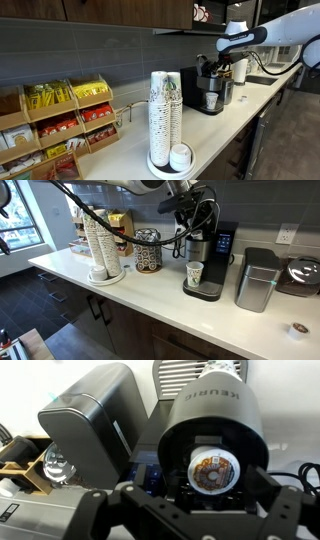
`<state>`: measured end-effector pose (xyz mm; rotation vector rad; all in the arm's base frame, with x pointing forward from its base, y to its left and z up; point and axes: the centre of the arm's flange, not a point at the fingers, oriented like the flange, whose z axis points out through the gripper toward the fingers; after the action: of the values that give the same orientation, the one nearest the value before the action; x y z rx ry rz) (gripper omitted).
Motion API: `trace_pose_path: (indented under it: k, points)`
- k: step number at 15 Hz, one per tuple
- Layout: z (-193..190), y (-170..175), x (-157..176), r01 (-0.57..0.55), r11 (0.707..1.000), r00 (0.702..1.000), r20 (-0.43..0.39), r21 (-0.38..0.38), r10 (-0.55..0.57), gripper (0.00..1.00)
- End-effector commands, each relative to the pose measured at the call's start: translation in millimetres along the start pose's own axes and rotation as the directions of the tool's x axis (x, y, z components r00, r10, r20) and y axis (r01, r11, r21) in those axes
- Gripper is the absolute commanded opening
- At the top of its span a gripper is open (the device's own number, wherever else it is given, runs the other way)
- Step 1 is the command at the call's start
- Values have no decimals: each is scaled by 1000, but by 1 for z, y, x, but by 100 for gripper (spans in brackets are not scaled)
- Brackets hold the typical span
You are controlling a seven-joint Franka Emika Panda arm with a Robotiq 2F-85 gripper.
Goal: Open the lid of the coffee machine and place the pod inside
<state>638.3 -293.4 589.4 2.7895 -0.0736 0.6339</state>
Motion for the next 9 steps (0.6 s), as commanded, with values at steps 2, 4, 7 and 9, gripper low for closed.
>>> trace_pose_path:
  k: [2,4,7,9]
  points:
    - [0,7,-10,10,1000,998,62,-4,-9,100]
    - [7,7,-10,2,1000,998,61,-20,-1,100]
    - [15,9,-10,-5,1000,998,64,-24,6,100]
    - [18,10,-11,-5,1000,997,72,-24,7,100]
